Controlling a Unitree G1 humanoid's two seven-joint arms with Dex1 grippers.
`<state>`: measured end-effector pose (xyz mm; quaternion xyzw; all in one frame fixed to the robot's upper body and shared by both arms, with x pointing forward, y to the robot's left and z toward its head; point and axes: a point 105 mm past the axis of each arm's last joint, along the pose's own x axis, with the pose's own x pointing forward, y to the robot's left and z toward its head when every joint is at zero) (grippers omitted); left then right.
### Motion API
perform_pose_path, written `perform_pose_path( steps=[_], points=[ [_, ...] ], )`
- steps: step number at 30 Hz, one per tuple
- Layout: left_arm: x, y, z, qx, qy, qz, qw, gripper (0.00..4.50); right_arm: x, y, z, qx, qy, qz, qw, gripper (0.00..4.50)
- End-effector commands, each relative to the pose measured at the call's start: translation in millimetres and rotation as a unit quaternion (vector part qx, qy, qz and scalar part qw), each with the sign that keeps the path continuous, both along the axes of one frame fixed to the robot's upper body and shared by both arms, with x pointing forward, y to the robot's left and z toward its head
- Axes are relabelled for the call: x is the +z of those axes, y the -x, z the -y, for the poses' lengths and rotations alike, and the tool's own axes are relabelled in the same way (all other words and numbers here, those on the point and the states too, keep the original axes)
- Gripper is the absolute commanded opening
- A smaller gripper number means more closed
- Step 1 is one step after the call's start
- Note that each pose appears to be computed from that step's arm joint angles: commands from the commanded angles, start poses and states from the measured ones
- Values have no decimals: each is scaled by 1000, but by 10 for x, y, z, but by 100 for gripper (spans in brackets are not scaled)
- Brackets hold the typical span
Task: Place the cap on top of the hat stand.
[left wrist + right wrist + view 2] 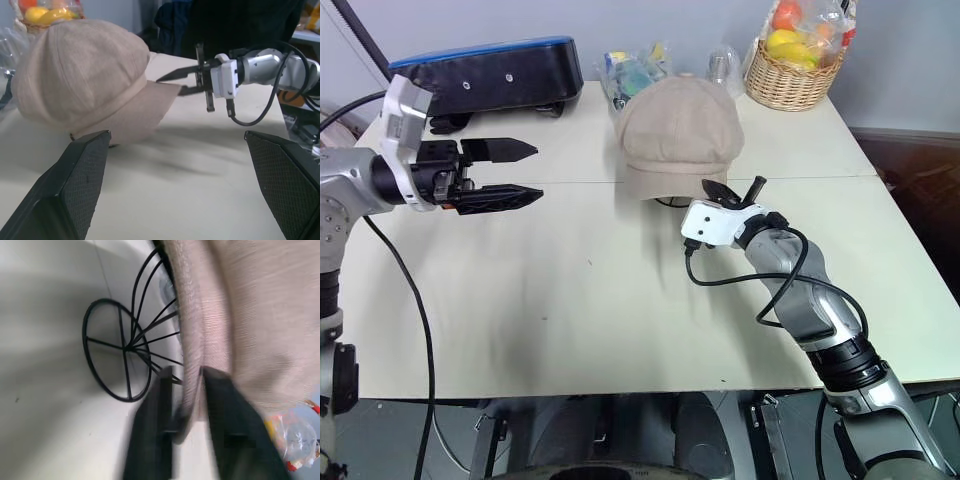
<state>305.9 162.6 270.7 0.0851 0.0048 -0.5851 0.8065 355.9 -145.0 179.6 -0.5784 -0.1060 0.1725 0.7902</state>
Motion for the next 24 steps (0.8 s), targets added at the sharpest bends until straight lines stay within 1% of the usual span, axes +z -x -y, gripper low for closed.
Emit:
perform_pose_path(
  steps=[1, 2, 5, 8, 9, 11, 12, 13, 14, 16, 18, 20, 24],
  points=[
    [114, 6, 19, -8, -2, 24, 1000, 450, 133, 55, 49, -3, 9, 24, 1000, 292],
    [114, 1, 20, -8, -1, 23, 1000, 450, 129, 80, 62, -4, 12, 24, 1000, 344],
    [102, -11, 23, -10, -2, 21, 1000, 450, 100, 218, 170, -12, 21, 10, 1000, 344],
    [100, -31, 7, -9, -2, 20, 1000, 450, 91, 430, 317, -19, 31, -14, 999, 344],
    [105, -41, 2, -8, 0, 21, 1000, 450, 84, 523, 380, -17, 25, -34, 999, 344],
    [112, -57, -12, -6, 1, 21, 1000, 450, 151, 710, 596, -29, -41, -99, 994, 344],
    [113, -66, -22, -4, -1, 23, 1000, 450, 202, 802, 671, -25, -99, -143, 984, 344],
    [113, -71, -29, -4, -3, 24, 1000, 450, 233, 869, 697, -17, -138, -173, 975, 344],
    [116, -80, -40, -2, -4, 25, 1000, 450, 351, 945, 699, 12, -188, -206, 960, 344],
    [133, -89, -59, -1, -5, 27, 1000, 450, 602, 1073, 701, 67, -261, -257, 928, 344],
    [148, -94, -74, 0, -4, 28, 1000, 450, 805, 1134, 704, 102, -295, -280, 908, 344],
    [176, -105, -93, 3, -1, 30, 1000, 450, 932, 1114, 798, 103, -338, -308, 883, 344],
    [209, -105, -114, 7, 1, 33, 999, 450, 1028, 1125, 851, 117, -390, -355, 841, 344]
  ],
)
